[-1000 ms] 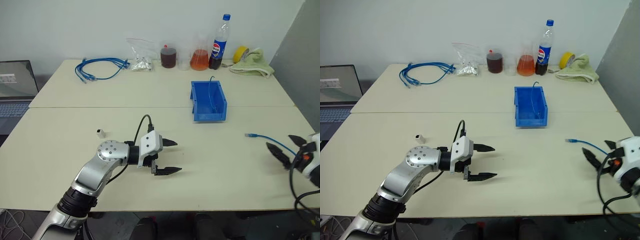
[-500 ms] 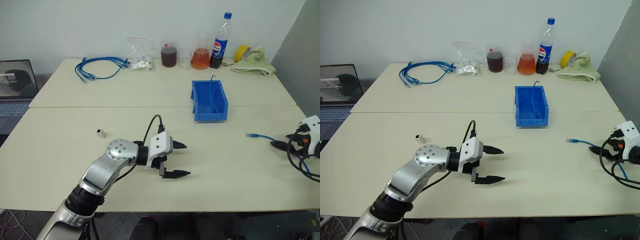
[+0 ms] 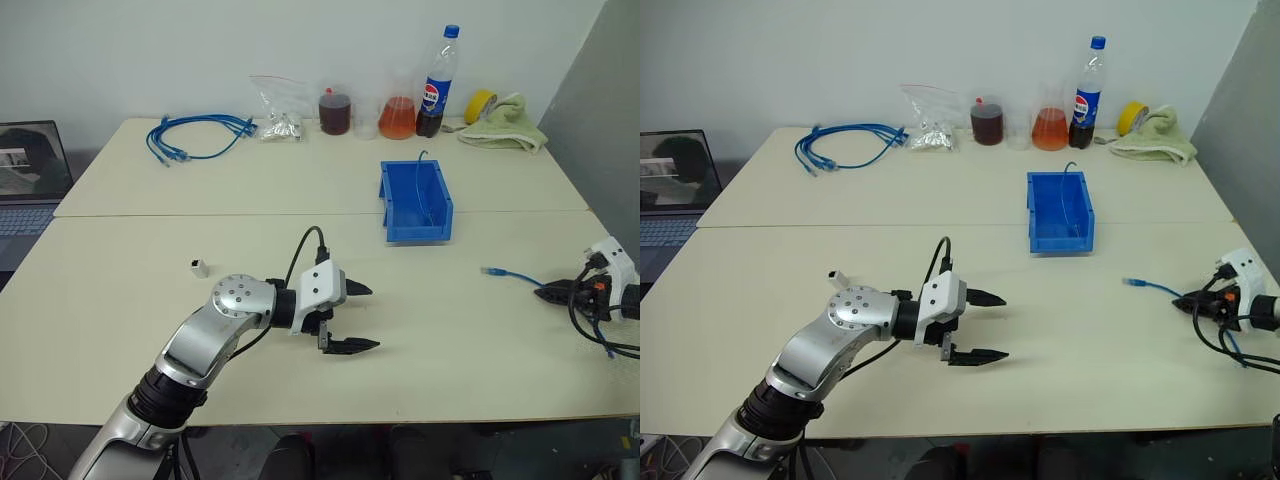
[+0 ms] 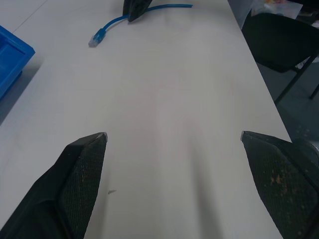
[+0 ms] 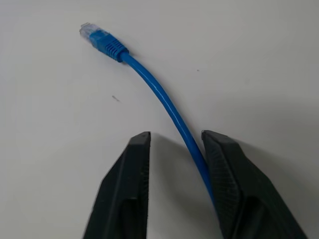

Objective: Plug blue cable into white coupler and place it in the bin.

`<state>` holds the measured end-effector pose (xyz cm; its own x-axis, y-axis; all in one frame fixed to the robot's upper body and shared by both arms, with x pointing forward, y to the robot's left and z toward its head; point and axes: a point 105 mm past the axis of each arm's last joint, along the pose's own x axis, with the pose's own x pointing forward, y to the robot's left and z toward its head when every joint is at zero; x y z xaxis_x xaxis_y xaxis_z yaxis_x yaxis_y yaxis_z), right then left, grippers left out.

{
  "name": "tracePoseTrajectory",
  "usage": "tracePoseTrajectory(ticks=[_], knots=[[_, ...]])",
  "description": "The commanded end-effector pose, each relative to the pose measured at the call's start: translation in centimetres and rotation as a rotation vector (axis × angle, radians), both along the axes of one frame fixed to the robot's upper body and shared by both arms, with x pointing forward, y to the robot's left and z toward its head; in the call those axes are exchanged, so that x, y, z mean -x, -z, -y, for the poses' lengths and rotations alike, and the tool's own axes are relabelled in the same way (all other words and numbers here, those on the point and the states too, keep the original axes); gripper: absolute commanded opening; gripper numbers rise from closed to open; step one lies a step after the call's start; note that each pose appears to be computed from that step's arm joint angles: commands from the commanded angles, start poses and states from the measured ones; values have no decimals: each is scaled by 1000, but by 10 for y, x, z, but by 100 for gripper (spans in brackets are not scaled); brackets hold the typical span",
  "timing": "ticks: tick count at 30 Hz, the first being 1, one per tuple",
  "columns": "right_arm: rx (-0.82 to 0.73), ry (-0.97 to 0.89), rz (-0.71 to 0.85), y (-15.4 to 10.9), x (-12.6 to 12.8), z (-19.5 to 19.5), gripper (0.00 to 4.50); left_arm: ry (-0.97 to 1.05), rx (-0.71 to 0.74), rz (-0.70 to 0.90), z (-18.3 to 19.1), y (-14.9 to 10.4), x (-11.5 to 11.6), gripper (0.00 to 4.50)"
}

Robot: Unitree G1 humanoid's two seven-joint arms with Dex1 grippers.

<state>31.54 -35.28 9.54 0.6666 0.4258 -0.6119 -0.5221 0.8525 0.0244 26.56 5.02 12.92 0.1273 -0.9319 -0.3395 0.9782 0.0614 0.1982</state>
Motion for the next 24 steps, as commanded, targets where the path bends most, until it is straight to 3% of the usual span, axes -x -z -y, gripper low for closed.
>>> tracePoseTrajectory(ticks=[1,4,12,18,24], knots=[[100,-94,-17,16,2,-10,68,8,11,48,0,-12,1,450],[143,-121,21,15,-2,-12,4,7,8,48,0,-12,0,450],[209,-300,98,7,-6,-36,4,-11,-4,44,-6,-8,-2,450],[262,-572,194,-19,-3,-88,4,-93,-66,27,-37,2,-5,450],[273,-835,298,-26,-5,-171,4,-353,-30,16,-84,-4,-16,450]])
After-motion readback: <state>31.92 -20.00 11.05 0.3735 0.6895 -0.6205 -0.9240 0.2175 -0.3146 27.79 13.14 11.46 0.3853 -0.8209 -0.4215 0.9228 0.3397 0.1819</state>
